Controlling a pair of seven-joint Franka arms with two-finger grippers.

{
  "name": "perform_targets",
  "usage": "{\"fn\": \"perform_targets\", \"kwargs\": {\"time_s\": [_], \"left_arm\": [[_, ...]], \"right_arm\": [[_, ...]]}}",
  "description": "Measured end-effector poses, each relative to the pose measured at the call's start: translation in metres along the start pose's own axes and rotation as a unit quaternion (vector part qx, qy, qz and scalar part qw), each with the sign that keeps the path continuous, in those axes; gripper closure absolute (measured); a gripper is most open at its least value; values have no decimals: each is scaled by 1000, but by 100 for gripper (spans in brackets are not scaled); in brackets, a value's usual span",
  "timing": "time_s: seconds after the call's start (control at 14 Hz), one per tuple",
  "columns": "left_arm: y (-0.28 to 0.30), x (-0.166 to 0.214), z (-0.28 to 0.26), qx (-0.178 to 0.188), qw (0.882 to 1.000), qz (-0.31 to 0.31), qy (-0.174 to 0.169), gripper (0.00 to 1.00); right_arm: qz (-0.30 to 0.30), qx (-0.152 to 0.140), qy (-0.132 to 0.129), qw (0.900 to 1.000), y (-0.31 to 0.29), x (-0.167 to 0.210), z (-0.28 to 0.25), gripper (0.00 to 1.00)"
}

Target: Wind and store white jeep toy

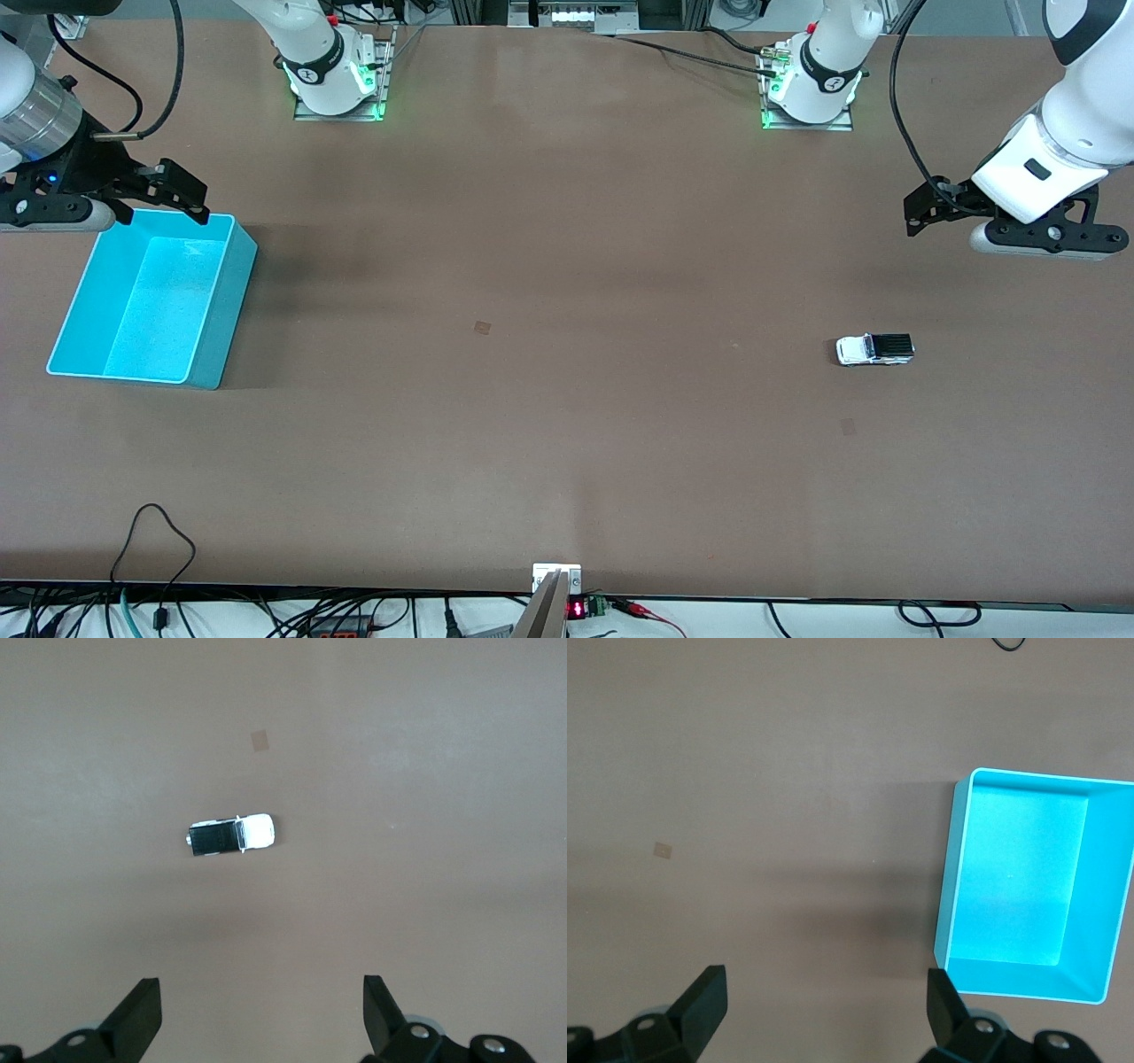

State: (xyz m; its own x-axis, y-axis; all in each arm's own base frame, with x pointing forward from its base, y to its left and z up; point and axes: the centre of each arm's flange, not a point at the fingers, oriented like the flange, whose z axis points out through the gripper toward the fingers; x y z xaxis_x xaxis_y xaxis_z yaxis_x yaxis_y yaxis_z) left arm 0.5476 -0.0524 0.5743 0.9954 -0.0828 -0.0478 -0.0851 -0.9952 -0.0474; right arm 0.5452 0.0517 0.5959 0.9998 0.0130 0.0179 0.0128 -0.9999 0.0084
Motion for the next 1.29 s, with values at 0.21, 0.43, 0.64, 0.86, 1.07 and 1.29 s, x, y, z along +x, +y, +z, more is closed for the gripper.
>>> {"fn": "perform_targets", "kwargs": {"time_s": [0.21, 0.43, 0.64, 0.86, 1.07, 1.29], "left_arm": [[-4, -1, 1, 0, 1000, -1, -4, 0], [-7, 1, 1, 0, 1000, -2, -3, 0], [-13, 4, 2, -1, 1000, -8, -4, 0], [-20, 7, 5, -2, 1000, -12, -7, 0], [-20, 9, 8, -2, 1000, -12, -9, 0], [-20, 10, 10, -2, 1000, -11, -11, 0]], "right_arm": [[0, 0, 0, 1000, 0, 0, 0, 0], [0, 0, 0, 1000, 0, 0, 0, 0], [0, 0, 0, 1000, 0, 0, 0, 0], [0, 0, 0, 1000, 0, 0, 0, 0], [0, 0, 0, 1000, 0, 0, 0, 0], [0, 0, 0, 1000, 0, 0, 0, 0]]}}
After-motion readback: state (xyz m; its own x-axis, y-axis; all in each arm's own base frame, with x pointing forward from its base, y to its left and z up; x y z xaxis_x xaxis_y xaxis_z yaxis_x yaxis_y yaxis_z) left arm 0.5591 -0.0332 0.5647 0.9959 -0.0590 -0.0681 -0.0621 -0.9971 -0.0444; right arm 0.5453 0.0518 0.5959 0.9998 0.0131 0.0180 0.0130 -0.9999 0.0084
